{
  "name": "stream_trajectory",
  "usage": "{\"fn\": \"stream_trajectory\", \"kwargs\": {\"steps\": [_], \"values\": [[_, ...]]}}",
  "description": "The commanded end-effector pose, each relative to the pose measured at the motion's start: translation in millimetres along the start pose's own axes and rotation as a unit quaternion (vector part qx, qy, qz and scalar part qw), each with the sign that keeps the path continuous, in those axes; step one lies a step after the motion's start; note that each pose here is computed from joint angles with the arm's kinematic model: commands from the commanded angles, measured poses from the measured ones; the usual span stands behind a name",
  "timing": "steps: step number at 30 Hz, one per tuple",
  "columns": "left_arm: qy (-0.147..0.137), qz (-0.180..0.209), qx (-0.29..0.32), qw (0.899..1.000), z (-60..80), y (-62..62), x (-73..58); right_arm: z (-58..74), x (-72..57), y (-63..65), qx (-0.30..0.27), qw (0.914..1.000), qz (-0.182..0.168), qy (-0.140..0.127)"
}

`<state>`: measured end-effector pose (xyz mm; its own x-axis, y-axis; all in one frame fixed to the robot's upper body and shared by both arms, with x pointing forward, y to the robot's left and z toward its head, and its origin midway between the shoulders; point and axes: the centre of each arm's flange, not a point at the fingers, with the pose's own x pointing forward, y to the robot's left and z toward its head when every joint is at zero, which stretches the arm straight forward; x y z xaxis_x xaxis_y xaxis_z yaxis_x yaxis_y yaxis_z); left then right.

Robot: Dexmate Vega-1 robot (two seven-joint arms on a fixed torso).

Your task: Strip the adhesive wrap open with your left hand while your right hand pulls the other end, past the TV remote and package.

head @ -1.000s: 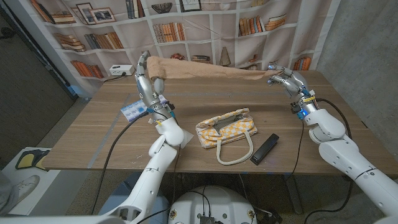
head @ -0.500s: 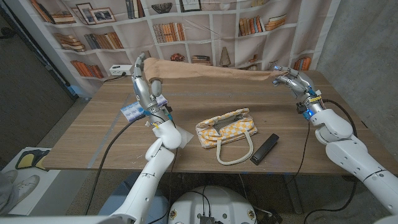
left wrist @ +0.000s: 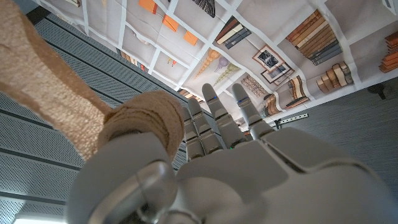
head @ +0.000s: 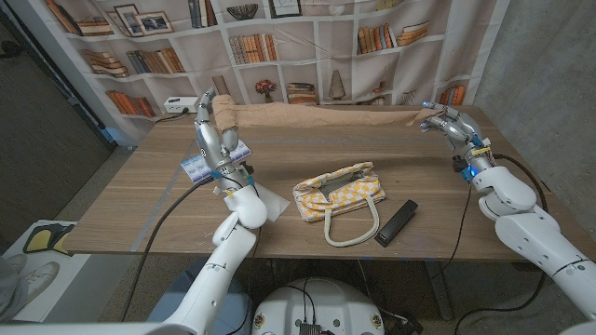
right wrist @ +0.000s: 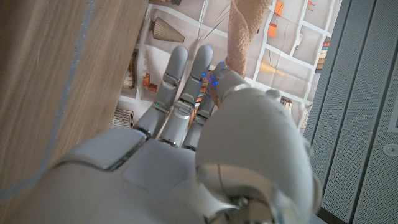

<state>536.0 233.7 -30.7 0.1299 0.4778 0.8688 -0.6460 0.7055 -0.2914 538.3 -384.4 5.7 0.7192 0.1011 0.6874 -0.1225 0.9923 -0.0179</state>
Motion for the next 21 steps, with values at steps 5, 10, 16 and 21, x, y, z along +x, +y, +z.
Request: {"fn": "stream_trajectory", "kwargs": {"steps": [5, 10, 16, 21], "values": [[0.003, -0.009, 0.016, 1.000, -14.2, 6.2, 1.9, 3.7, -10.0, -21.6, -0.021, 0.9983, -0.053, 0.015], [0.004, -0.005, 0.023, 1.000, -15.7, 13.1, 4.5, 9.1, -12.6, -31.7, -0.020, 0.9973, -0.070, 0.013], [0.005, -0.004, 0.034, 0.999, -16.8, 19.3, 3.7, 9.5, -9.3, -32.4, -0.006, 0.9975, -0.070, -0.001], [0.012, 0.012, 0.033, 0.999, -18.1, 21.5, 4.5, 5.9, -6.1, -32.8, 0.025, 0.9967, -0.076, -0.011]]}}
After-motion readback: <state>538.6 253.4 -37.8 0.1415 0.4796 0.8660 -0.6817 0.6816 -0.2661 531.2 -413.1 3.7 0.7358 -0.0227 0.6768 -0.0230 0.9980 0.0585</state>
